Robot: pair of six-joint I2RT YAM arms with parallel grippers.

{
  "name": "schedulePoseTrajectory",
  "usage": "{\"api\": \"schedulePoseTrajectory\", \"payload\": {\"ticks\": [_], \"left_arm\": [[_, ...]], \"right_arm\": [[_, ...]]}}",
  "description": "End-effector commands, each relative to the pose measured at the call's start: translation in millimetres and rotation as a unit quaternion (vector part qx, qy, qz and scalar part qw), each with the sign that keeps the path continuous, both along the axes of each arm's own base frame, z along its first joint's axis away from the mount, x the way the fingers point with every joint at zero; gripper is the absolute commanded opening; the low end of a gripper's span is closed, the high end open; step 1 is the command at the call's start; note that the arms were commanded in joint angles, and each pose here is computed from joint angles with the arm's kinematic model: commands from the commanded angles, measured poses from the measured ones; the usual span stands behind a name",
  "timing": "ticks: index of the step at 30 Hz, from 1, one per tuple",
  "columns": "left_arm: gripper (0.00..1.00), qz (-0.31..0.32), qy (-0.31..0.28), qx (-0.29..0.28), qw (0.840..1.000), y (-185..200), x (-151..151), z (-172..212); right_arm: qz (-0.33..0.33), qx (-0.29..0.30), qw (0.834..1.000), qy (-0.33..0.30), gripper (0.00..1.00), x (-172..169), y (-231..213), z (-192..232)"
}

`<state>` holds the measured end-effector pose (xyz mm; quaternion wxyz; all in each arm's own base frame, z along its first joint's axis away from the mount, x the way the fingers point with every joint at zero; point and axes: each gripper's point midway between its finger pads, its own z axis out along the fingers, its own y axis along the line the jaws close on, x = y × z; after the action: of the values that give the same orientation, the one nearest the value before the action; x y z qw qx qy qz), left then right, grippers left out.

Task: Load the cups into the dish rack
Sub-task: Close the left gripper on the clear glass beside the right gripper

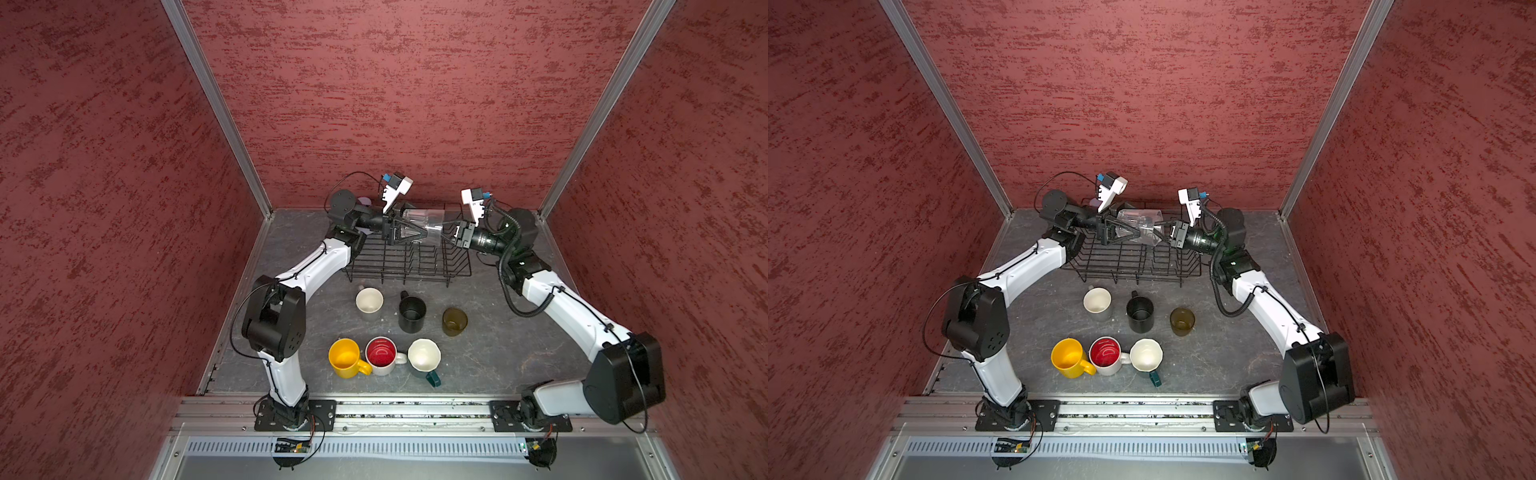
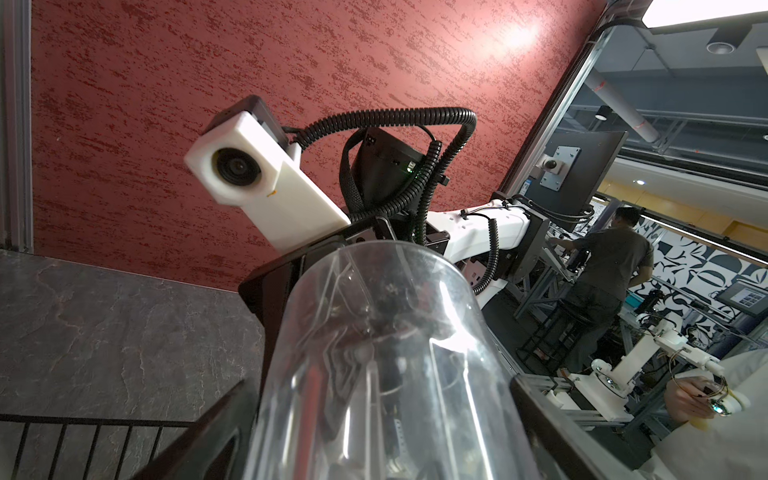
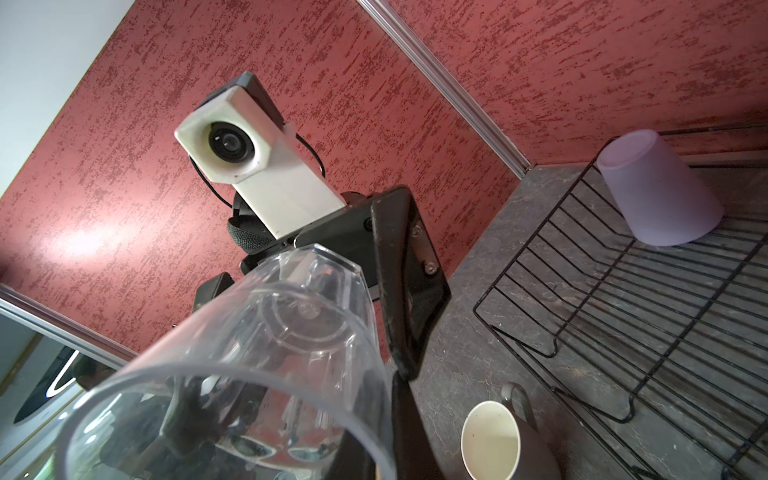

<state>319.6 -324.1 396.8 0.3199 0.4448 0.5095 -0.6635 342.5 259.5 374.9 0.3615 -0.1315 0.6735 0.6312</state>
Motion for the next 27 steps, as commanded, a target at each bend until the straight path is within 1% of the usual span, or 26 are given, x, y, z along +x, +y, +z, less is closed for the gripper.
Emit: {"api": "schedulePoseTrajectory", "payload": {"ticks": [1,4,13,17,24,26,27], "left_arm": [[0.92,-0.011,-0.015,-0.005,1.000,-3,-4,7],[0.88,-0.015,-0.015,-0.005,1.000,-5,-5,8],[0.74,-0.021,-0.012,-0.005,1.000,-7,-3,10],[0.71,-0.025,-0.015,-0.007,1.000,-8,-6,12],[0.57,-0.031,-0.016,-0.004,0.999,-9,-6,13],[0.57,-0.031,-0.017,-0.005,0.999,-9,-8,15],[0.61,-0.031,-0.018,-0.006,0.999,-9,-8,16]], "right_arm": [[0.012,0.021,0.999,-0.020,0.00,-4,3,12],[0.016,0.026,0.999,-0.018,0.00,-4,3,11],[0.013,0.031,0.999,-0.016,0.00,0,4,9],[0.006,0.033,0.999,-0.011,0.00,4,4,8],[-0.005,0.039,0.999,-0.011,0.00,7,2,9],[-0.005,0.042,0.999,-0.014,0.00,7,2,11],[-0.006,0.044,0.999,-0.015,0.00,7,1,12]]}}
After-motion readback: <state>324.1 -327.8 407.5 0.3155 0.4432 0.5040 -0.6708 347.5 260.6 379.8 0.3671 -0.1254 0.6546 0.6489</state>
